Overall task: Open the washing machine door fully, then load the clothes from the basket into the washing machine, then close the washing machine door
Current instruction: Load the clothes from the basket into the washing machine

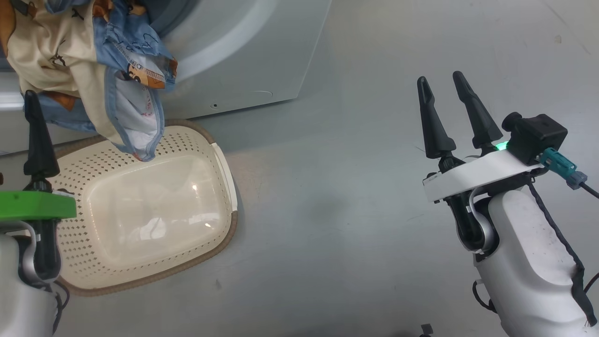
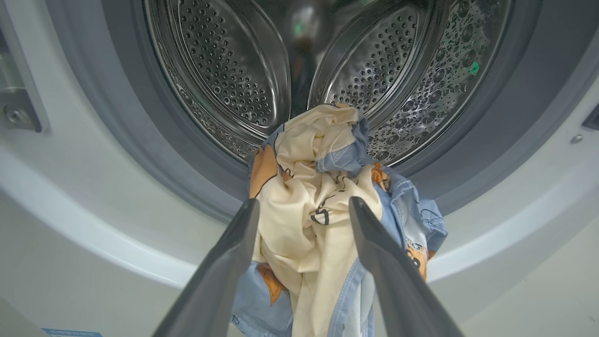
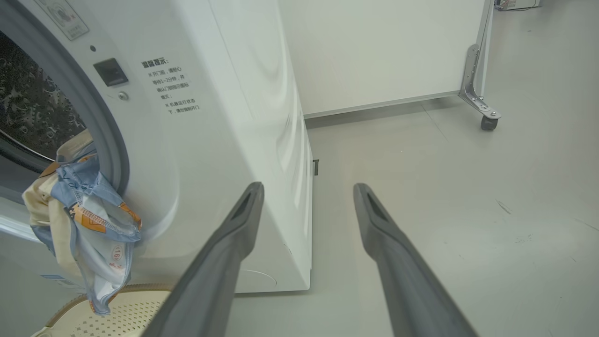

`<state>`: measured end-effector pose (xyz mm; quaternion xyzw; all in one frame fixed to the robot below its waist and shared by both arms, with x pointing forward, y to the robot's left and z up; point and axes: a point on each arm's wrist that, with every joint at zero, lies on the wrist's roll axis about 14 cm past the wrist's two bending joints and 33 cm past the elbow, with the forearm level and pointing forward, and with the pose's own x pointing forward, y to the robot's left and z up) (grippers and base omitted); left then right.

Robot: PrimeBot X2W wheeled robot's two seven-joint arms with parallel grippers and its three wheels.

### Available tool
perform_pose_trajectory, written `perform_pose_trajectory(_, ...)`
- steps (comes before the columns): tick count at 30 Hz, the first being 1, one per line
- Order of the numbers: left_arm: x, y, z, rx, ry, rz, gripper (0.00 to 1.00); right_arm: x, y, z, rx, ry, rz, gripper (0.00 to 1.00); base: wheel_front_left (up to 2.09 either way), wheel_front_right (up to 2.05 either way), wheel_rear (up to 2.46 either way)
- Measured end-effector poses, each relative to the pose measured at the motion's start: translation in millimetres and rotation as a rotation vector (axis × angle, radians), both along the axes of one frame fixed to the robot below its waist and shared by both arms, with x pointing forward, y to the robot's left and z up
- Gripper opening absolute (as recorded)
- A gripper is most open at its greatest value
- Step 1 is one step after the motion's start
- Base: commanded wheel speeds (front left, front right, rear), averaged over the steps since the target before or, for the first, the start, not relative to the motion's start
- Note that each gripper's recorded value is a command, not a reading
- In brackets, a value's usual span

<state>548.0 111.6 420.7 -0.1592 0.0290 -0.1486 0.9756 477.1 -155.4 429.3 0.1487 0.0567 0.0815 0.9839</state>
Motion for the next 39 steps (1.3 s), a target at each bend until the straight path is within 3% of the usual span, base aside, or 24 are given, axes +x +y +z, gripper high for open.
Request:
perform_pose_trajectory(27,-37.0,4.3,-1.3,0.005,0.004,0.044,1.00,0.9,0.1,-3.6,0.001,0.008,-0.002,1.00,0.00,0.00,0.00)
perform_pose_trajectory(39,-52.8,-6.1,-44.1,0.057,0.135,-0.024,1.00,-2.2,5.3,-6.7,0.006,0.020,0.008,1.00,0.00,0.00,0.00)
